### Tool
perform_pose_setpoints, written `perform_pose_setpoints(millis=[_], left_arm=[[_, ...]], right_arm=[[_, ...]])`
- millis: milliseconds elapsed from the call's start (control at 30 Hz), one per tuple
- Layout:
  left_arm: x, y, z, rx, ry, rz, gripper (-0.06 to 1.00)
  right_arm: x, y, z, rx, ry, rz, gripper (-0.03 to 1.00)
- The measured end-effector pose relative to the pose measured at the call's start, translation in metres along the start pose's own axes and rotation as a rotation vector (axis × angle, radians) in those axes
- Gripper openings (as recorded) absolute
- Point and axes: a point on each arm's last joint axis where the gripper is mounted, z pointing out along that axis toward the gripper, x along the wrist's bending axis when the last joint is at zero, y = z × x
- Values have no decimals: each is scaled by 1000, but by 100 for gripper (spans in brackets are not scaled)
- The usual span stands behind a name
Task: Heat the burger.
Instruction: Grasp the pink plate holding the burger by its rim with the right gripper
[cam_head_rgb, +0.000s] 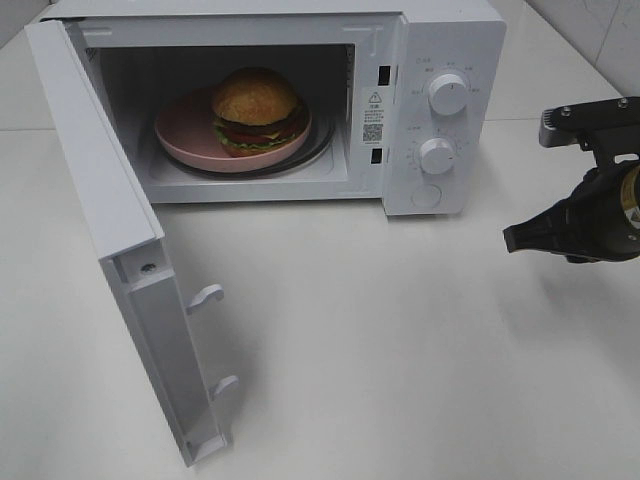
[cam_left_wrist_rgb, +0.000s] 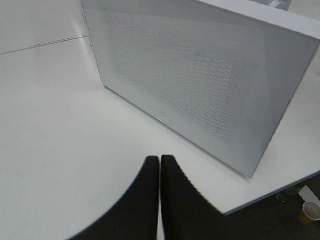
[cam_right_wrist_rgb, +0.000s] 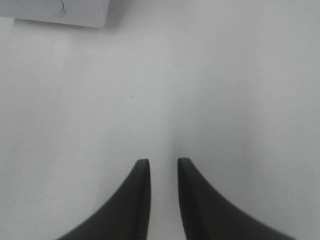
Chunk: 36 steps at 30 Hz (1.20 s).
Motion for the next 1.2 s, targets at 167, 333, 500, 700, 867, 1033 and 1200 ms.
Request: perform_pose_setpoints(millis=[167, 333, 500, 700, 867, 1033, 1200], left_arm=[[0, 0, 0, 0, 0, 0, 0], [0, 0, 0, 0, 0, 0, 0], [0, 0, 0, 0, 0, 0, 0], [0, 0, 0, 0, 0, 0, 0], [0, 0, 0, 0, 0, 0, 0], [0, 0, 0, 0, 0, 0, 0], [0, 0, 0, 0, 0, 0, 0]], right_arm=[[4, -2, -2, 85, 35, 41, 19], [13, -1, -7, 180, 131, 5, 19], [34, 8, -21, 269, 372, -91, 20], [50, 18, -33, 242, 572, -164, 22], [72, 24, -43, 183, 634, -306, 25], [99, 37, -59, 103, 685, -453, 28], [121, 53, -68, 33, 693, -583, 30]])
